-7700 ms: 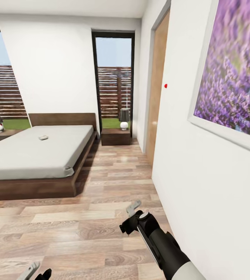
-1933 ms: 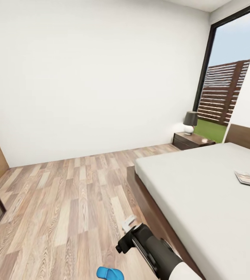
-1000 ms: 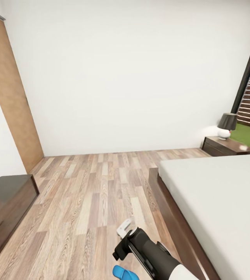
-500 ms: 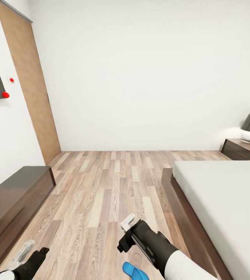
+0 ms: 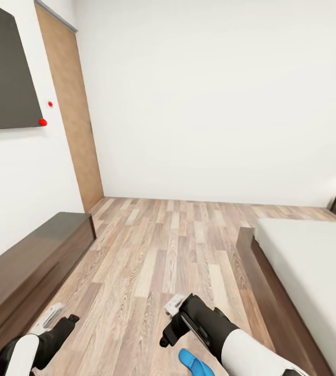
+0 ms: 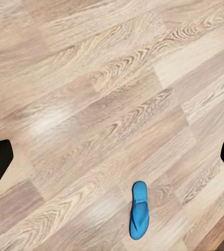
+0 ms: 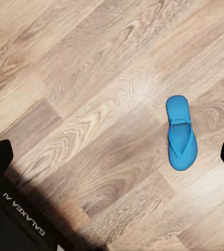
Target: In the bedroom, move the book from the bed onto either nightstand, and place the two sandals side by side next to the bed.
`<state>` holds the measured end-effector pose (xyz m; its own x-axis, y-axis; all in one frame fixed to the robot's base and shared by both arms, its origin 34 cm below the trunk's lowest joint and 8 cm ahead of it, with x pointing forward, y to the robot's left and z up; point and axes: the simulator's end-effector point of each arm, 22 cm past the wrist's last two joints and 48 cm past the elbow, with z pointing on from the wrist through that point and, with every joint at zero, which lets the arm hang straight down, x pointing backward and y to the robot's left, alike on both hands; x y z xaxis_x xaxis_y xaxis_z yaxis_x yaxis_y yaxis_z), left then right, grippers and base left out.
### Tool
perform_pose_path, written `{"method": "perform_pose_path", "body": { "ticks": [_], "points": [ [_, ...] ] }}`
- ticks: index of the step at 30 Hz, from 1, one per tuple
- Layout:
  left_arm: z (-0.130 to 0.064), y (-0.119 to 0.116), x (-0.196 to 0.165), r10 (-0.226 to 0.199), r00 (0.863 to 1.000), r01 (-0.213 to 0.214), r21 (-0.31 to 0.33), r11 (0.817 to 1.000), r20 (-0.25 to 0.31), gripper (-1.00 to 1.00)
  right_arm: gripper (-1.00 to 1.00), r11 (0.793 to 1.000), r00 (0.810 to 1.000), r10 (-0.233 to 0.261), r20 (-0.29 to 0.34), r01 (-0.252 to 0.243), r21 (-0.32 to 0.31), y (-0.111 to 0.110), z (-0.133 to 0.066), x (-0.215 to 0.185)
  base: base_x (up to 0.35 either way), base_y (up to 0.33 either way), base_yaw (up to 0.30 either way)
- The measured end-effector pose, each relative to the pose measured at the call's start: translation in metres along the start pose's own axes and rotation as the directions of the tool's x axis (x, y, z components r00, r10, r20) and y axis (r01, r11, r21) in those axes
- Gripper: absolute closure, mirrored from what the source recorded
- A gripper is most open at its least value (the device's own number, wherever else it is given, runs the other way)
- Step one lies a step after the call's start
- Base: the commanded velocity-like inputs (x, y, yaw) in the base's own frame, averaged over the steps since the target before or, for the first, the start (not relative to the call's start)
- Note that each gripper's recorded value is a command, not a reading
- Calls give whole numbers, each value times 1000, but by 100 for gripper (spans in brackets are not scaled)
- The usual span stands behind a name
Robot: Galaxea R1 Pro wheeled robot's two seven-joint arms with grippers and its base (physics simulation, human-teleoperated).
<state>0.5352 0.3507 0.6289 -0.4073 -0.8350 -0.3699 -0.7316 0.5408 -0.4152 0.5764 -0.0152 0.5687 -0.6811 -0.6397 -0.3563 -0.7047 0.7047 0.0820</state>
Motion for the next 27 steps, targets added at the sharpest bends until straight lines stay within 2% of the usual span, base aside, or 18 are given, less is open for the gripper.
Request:
{"method": "perform_pose_path", "body": {
  "ticks": [4, 5, 6, 7, 8, 9, 14, 15, 16, 19, 22, 23, 24, 26, 27],
  "points": [
    [9, -14, 8, 33, 999, -32, 20, 999, -11, -100, -100, 1000, 1000, 2, 1, -2, -7, 1, 7, 3, 0, 0, 186],
    [12, -25, 18, 68, 997, -67, 36, 997, -26, -100, -100, 1000, 1000, 3, 7, -3, -8, 0, 8, 1, 0, 0, 125],
    [13, -24, 20, 71, 997, -71, 35, 997, -26, -100, -100, 1000, 1000, 3, 7, -3, -8, 0, 9, 2, 0, 0, 80],
    [15, -34, 32, 110, 993, -108, 51, 993, -40, -100, -100, 1000, 1000, 3, 17, -3, -4, -2, 9, -3, 0, 0, 80],
    [17, -33, 33, 114, 993, -111, 50, 992, -40, -100, -100, 1000, 1000, 3, 17, -3, -5, -2, 10, -2, 0, 0, 51],
    [18, -40, 43, 145, 988, -142, 64, 988, -51, -100, -100, 1000, 1000, 2, 27, -2, 3, -6, 8, -8, 0, 0, 41],
    [25, -49, 51, 211, 976, -207, 76, 975, -54, -100, -100, 1000, 998, 7, 64, -9, 26, -21, 5, -26, 0, 0, 22],
    [28, -54, 53, 246, 968, -241, 82, 967, -56, -100, -100, 999, 997, 20, 80, -23, 36, -28, 1, -33, 0, 0, 7],
    [34, -61, 59, 295, 953, -289, 86, 953, -66, -100, -100, 998, 995, 37, 95, -41, 43, -35, -1, -37, 0, 0, -5],
    [46, -72, 61, 368, 927, -362, 90, 928, -69, -100, -100, 997, 993, 53, 107, -59, 53, -43, 1, -38, 0, 0, -70],
    [55, -83, 64, 421, 904, -415, 94, 905, -67, -100, -100, 996, 992, 59, 111, -67, 64, -47, 5, -36, 0, 0, -169],
    [61, -83, 69, 448, 891, -442, 88, 893, -74, -100, -100, 994, 992, 62, 110, -72, 82, -51, 6, -34, 0, 0, -202],
    [63, -82, 70, 449, 890, -443, 88, 892, -74, -100, -100, 994, 992, 63, 110, -72, 82, -51, 8, -33, 0, 0, -215],
    [73, -75, 82, 479, 872, -474, 74, 878, -98, -100, -100, 989, 992, 69, 107, -82, 126, -63, 11, -30, 0, 0, -237],
    [77, -73, 85, 486, 868, -481, 69, 874, -103, -100, -100, 986, 992, 72, 106, -87, 139, -67, 12, -28, 0, 0, -246]
  ]
}}
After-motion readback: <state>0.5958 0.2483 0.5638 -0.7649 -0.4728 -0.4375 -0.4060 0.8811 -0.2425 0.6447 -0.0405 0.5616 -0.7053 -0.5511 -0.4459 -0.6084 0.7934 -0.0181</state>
